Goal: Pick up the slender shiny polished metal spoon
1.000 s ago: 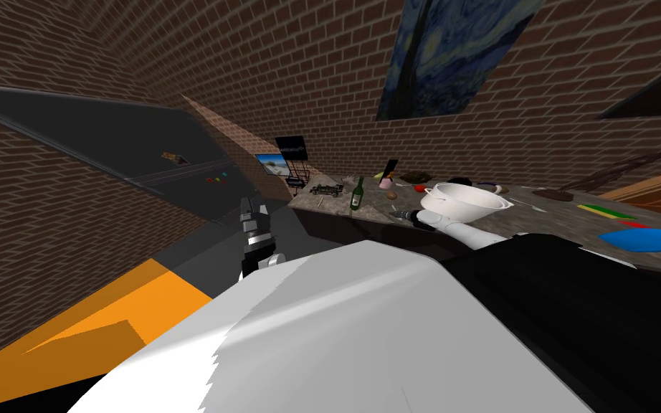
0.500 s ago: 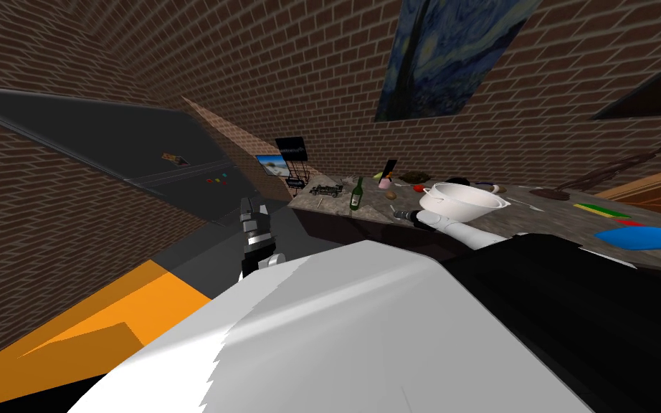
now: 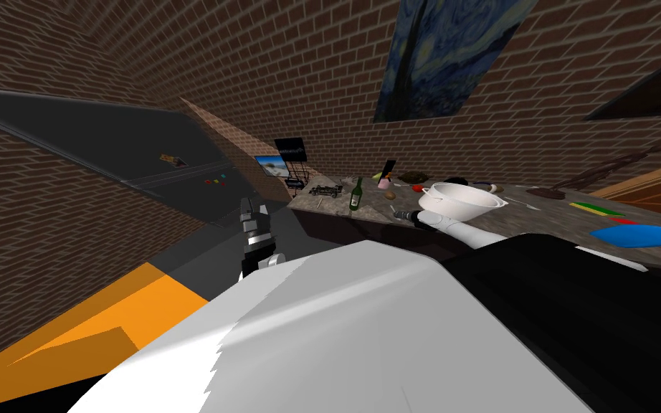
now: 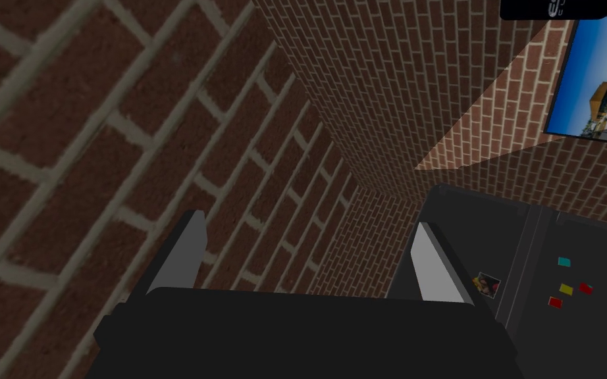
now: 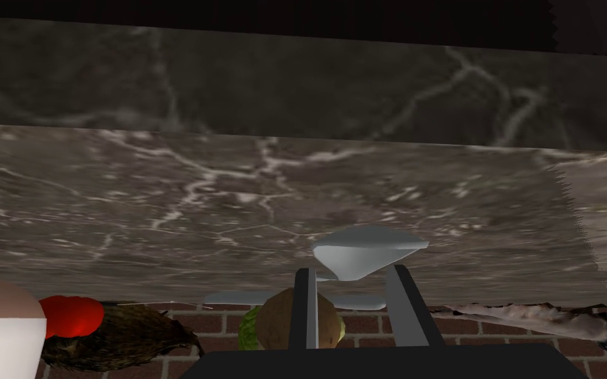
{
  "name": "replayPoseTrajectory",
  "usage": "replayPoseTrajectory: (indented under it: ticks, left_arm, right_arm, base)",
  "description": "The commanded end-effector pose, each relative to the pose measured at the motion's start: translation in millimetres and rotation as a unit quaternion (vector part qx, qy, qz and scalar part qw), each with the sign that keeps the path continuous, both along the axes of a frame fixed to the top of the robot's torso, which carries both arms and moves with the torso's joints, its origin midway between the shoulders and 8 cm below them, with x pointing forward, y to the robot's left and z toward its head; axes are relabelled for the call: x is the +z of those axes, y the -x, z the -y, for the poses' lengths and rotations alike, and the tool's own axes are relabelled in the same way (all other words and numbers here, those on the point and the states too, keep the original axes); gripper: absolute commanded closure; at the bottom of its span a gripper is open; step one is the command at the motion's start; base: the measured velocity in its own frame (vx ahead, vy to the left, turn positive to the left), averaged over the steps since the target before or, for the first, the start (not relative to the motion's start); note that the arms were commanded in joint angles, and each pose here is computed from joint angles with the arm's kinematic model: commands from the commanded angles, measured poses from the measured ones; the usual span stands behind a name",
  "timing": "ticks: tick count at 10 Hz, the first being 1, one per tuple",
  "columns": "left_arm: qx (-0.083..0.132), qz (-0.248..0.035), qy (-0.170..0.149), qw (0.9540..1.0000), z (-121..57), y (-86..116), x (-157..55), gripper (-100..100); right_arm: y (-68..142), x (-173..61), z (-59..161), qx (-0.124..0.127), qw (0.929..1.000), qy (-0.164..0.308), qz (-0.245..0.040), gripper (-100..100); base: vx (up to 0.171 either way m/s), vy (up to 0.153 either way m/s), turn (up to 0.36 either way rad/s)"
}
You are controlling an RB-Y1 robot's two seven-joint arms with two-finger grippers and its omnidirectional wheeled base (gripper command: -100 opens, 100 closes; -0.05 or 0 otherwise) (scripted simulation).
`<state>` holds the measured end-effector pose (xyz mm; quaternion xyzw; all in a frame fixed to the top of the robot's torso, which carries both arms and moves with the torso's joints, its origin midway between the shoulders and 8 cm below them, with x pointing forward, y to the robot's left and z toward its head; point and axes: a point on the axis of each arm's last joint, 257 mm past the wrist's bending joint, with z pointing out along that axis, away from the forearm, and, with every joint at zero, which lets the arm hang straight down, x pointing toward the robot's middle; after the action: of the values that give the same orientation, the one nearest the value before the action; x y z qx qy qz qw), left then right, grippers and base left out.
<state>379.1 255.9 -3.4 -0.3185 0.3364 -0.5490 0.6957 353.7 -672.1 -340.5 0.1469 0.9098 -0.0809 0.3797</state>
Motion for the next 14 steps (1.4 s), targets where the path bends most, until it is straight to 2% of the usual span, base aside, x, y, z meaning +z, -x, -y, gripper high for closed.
replayPoseTrajectory:
  ticks: [1,3,4,7,8,11,12,14]
  left_arm:
    - [0.000,0.000,0.000,1.0000,0.0,0.0,0.0,0]
    - [0.000,0.000,0.000,1.0000,0.0,0.0,0.1,0]
    - [0.000,0.000,0.000,1.0000,0.1,0.0,0.1,0]
    - [0.000,0.000,0.000,1.0000,0.0,0.0,0.1,0]
    - [0.000,0.000,0.000,1.0000,0.1,0.0,0.1,0]
    - [0.000,0.000,0.000,1.0000,0.0,0.0,0.1,0]
    - [0.000,0.000,0.000,1.0000,0.1,0.0,0.1,0]
    - [0.000,0.000,0.000,1.0000,0.0,0.0,0.0,0]
  right_arm:
    - [2.1,0.4,-1.8,0.009,1.0000,0.002,-0.001,100]
    - [0.1,1.4,-4.2,0.013,0.9999,-0.001,0.003,100]
    - [8.0,1.4,-4.7,0.026,0.9996,0.007,-0.006,100]
    - [4.0,3.8,-9.4,0.029,0.9996,-0.003,0.004,100]
    - [12.6,3.1,-9.6,0.042,0.9991,0.007,-0.007,100]
    - [8.2,6.0,-14.1,0.044,0.9990,-0.003,0.005,100]
    - [17.3,4.8,-14.3,0.056,0.9984,0.006,-0.007,100]
    - [14.4,7.0,-17.1,0.061,0.9981,0.004,0.000,100]
  base:
    - [0.080,0.016,-0.109]
    - [0.026,0.001,0.007]
    - [0.060,0.007,-0.115]
    - [0.039,0.007,-0.031]
    - [0.049,0.008,-0.115]
    - [0.035,0.007,-0.032]
    - [0.061,0.018,-0.111]
    - [0.055,0.017,-0.063]
